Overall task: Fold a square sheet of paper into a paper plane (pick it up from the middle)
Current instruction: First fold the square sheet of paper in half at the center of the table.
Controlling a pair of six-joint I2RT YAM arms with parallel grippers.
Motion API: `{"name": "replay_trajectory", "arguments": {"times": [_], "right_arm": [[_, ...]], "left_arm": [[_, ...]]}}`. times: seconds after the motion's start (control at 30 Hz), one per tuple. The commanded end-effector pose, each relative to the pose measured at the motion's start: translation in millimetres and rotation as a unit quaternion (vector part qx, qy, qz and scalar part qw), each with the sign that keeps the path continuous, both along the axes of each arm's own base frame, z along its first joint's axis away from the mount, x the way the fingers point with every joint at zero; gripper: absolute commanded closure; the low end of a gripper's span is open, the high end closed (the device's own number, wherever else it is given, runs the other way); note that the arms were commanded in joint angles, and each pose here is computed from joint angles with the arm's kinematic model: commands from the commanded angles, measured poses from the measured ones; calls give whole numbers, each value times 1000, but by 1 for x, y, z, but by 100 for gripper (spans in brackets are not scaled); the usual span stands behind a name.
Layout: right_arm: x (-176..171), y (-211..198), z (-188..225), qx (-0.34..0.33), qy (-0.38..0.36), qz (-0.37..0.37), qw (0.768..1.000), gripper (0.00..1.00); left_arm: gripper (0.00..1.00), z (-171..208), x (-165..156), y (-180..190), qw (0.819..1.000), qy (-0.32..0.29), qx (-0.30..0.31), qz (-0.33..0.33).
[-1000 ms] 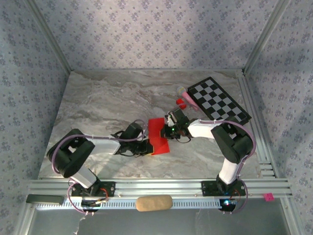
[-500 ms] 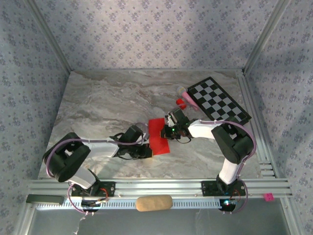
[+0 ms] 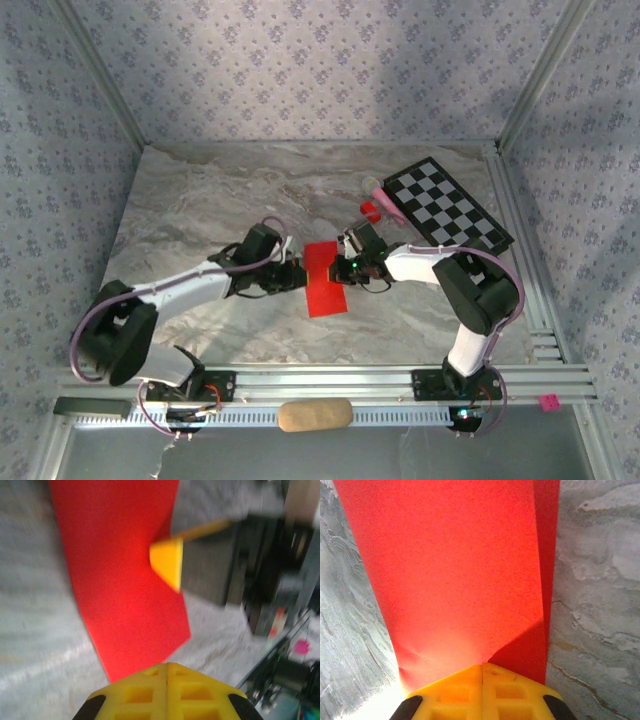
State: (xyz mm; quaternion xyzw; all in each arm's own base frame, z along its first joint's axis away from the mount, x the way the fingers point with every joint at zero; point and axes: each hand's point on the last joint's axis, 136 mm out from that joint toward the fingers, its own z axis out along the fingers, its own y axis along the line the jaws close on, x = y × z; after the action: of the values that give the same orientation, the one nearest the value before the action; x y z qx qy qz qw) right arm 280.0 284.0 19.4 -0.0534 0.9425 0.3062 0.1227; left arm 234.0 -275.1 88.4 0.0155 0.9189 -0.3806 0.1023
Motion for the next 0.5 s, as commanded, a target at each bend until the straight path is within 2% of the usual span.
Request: {"name": "replay_trajectory", "arguments": {"times": [0.0, 0.13, 0.23, 0.47], "right_arm": [[-31, -36, -40, -91, 65, 3, 994, 100], [-30, -36, -40, -95, 67, 13, 993, 100], [-30, -35, -39, -94, 66, 18, 993, 100], [-30, -34, -40, -92, 69, 16, 993, 100]], "left_arm": [[100, 7, 24, -17, 1000, -1, -25, -7], [100, -7, 44, -16, 1000, 19, 3, 6], [100, -18, 54, -14, 999, 24, -2, 24], [100, -39, 58, -13, 999, 40, -1, 17]]}}
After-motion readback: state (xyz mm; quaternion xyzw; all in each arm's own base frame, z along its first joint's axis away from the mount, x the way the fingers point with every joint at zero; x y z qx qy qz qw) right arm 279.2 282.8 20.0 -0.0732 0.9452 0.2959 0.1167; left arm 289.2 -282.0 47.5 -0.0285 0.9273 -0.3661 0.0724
